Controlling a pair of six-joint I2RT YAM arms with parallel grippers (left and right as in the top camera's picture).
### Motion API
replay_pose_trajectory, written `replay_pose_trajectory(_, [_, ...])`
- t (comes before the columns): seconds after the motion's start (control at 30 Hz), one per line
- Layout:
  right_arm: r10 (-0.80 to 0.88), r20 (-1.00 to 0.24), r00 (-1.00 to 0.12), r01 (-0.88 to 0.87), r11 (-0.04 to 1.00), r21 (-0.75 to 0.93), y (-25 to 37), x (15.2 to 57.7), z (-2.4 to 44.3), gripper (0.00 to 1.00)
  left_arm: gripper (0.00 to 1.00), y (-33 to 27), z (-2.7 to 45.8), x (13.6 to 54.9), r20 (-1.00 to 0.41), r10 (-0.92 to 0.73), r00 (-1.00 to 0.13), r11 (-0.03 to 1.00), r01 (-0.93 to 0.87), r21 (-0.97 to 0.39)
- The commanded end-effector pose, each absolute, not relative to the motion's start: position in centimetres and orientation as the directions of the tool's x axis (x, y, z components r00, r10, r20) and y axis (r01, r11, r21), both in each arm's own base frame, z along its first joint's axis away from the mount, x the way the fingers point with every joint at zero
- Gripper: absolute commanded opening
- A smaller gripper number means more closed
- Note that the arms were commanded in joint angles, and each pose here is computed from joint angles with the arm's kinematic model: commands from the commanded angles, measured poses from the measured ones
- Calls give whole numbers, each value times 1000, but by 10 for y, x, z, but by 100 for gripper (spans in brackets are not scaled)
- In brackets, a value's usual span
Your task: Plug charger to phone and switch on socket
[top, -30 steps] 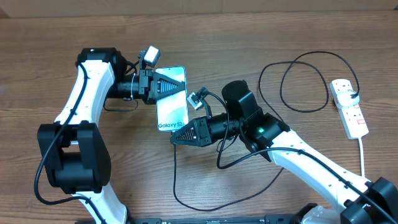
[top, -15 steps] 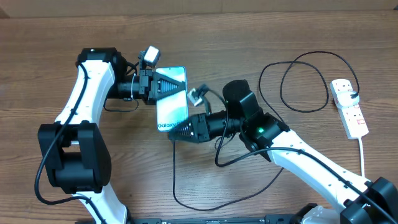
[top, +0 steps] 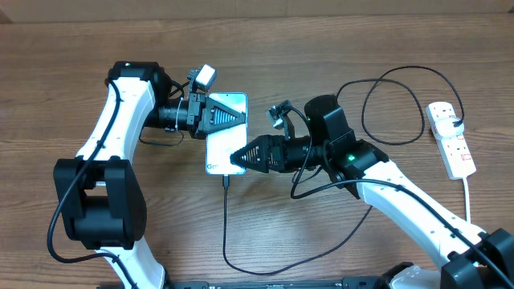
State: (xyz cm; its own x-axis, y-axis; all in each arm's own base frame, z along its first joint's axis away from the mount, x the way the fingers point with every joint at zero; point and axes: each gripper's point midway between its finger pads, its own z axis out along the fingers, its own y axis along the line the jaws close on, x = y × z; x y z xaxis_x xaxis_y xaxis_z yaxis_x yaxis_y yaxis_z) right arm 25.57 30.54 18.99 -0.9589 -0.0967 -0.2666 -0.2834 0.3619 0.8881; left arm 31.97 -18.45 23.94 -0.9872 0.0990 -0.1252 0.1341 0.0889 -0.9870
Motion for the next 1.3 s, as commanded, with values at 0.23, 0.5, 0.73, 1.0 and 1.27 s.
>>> replay_pose_trajectory(0.23, [-84,-295,-952,-303,406,862,291,266,182,100,4,-201,251,309,-126,138,-982,65,136,-989])
replay_pose_trajectory(0.5, [-97,-305,-947,-318,394,862,292,264,183,100,4,-211,251,302,-129,170,-977,59,141,-988])
replay_pose_trajectory(0.73, [-103,-295,-950,-313,348,884,285,265,190,100,4,-217,251,298,-129,188,-974,57,142,-988])
replay_pose_trajectory(1.0, [-171,-352,-920,-384,220,897,281,255,208,98,4,-231,251,289,-144,232,-962,47,159,-986])
replay_pose_trajectory(1.27, [-180,-350,-919,-383,206,901,282,253,209,85,4,-242,250,282,-169,267,-949,36,185,-982])
